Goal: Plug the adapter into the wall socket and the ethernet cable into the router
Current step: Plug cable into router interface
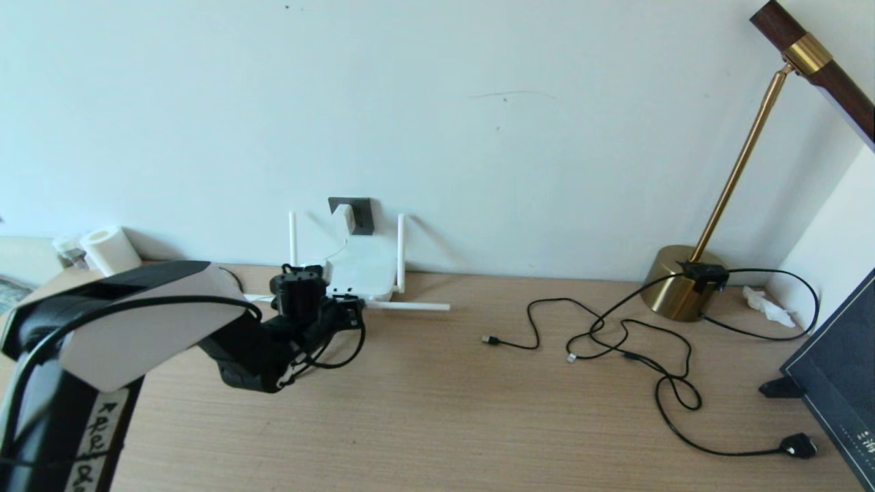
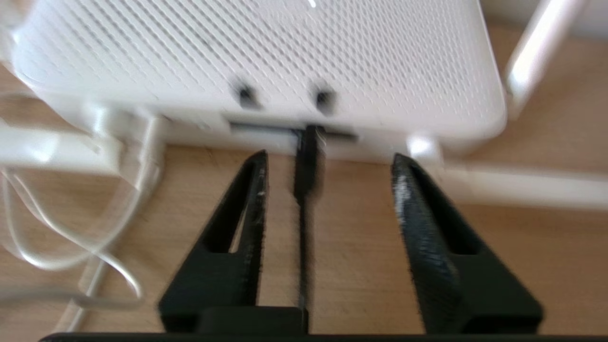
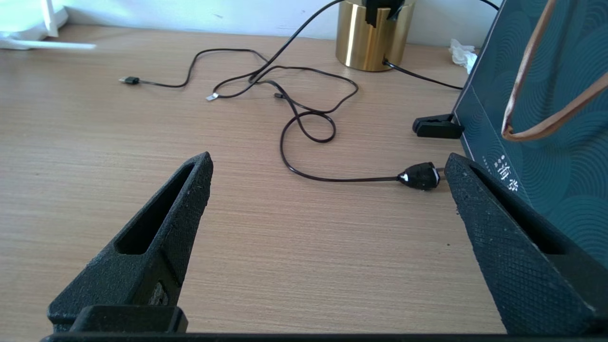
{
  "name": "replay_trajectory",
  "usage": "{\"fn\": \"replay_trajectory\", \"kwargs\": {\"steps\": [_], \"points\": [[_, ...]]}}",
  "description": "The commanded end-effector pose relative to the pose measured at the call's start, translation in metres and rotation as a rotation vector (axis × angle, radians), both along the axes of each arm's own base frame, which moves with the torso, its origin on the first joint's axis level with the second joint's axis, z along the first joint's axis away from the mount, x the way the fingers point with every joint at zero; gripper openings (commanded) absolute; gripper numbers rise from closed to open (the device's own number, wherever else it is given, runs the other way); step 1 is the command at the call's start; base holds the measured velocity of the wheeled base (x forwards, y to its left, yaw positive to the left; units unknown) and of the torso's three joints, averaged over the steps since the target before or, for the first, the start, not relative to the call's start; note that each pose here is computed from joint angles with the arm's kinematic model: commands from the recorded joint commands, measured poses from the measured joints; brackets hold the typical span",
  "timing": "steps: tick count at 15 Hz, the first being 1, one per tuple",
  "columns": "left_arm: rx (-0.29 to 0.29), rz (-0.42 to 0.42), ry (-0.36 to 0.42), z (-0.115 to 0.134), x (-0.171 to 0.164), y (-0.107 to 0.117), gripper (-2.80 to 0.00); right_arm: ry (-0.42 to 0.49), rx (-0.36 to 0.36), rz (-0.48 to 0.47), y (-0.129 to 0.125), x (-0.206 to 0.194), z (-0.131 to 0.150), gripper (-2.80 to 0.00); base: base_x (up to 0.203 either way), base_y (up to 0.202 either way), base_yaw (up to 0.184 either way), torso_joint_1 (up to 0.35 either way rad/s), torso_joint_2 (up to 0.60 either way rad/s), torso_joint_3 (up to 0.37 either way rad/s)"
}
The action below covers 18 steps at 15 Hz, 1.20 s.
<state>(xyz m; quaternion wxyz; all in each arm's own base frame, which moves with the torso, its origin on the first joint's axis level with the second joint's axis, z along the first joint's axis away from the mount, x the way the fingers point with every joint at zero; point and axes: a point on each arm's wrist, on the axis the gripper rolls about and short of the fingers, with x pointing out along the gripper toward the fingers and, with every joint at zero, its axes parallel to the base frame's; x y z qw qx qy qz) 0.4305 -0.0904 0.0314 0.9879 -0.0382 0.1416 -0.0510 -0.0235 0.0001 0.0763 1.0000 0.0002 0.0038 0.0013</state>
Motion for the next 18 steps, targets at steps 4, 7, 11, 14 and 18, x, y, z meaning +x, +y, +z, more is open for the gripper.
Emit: {"fn": "replay_trajectory", "kwargs": {"steps": [4,7,11,14,18], "points": [[0.003,-0.001,0.018,-0.004,-0.003,0.000,0.00,0.000,0.000,0.001,0.000,0.000,0.000,0.00,0.000,0.000,0.000,0.000,0.00,0.000],[0.018,-0.003,-0.007,-0.005,-0.004,0.001,0.00,0.001,0.000,0.001,0.000,0.000,0.000,0.00,0.000,0.000,0.000,0.000,0.00,0.000],[0.030,-0.006,0.014,-0.009,-0.015,0.003,0.00,0.001,0.000,0.001,0.000,0.000,0.000,0.00,0.000,0.000,0.000,0.000,0.00,0.000],[0.032,-0.016,-0.011,0.004,-0.034,0.004,0.00,0.002,0.000,0.001,0.000,0.000,0.000,0.00,0.000,0.000,0.000,0.000,0.00,0.000],[0.011,-0.016,-0.086,0.046,-0.066,0.010,0.00,0.000,0.000,0.001,0.000,0.000,0.000,0.00,0.000,0.000,0.000,0.000,0.00,0.000]]}}
